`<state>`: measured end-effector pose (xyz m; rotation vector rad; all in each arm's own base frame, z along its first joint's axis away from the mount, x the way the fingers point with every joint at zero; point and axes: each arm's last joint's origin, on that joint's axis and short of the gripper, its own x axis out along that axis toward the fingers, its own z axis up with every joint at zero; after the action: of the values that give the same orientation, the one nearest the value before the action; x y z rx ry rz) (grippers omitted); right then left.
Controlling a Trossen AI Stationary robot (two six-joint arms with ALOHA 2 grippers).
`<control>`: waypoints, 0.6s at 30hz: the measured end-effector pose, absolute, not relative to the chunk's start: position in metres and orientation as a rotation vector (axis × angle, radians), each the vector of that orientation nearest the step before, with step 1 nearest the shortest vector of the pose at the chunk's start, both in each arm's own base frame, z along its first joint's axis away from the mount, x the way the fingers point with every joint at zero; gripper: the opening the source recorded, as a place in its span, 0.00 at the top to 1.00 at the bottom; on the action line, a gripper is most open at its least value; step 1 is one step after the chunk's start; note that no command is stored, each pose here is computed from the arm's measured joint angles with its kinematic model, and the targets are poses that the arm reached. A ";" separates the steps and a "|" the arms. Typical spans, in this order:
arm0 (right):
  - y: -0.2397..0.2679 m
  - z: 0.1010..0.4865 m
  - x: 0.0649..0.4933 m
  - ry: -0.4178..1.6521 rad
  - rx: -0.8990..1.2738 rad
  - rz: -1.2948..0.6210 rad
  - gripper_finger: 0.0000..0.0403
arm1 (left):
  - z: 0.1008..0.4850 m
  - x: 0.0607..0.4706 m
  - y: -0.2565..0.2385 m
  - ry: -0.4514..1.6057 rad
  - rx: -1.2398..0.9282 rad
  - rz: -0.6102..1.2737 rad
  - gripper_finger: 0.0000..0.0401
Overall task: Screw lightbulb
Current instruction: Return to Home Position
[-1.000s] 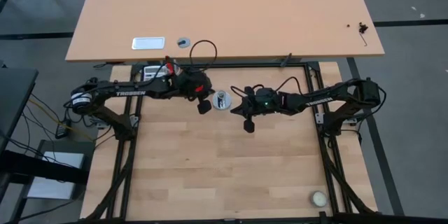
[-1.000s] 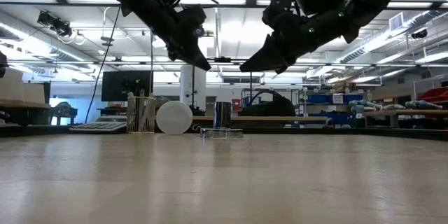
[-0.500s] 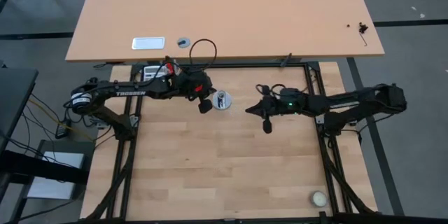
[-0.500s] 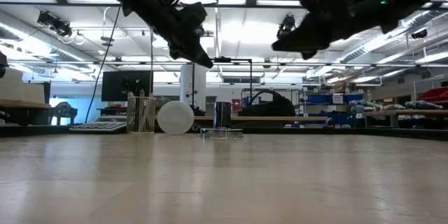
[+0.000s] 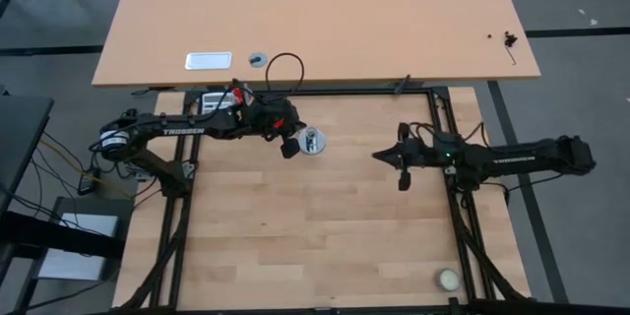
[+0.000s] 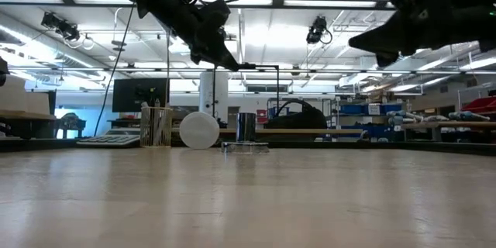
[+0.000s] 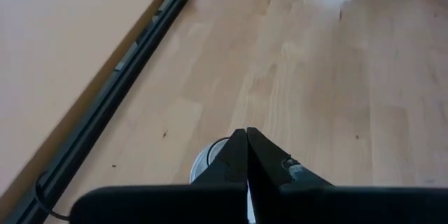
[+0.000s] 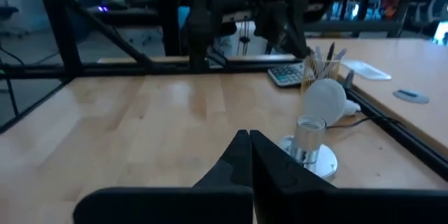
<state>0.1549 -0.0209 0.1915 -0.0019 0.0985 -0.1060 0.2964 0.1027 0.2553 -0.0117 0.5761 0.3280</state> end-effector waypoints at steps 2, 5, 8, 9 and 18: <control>-0.019 0.190 0.148 0.078 -0.004 -0.111 1.00 | 0.255 0.296 0.103 0.576 -0.012 0.328 1.00; -0.017 0.186 0.141 0.089 -0.006 -0.142 1.00 | 0.255 0.296 0.103 0.575 -0.012 0.328 1.00; -0.013 0.186 0.135 0.094 -0.009 -0.153 1.00 | 0.255 0.296 0.103 0.575 -0.012 0.328 1.00; -0.012 0.186 0.133 0.095 -0.010 -0.155 1.00 | 0.255 0.297 0.103 0.575 -0.011 0.328 1.00; -0.001 0.191 0.116 0.064 -0.049 -0.152 1.00 | 0.257 0.297 0.103 0.560 -0.007 0.329 1.00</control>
<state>0.1155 -0.0014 0.1911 -0.0491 0.0639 -0.1519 0.2972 0.1030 0.2566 -0.0070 0.5604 0.3286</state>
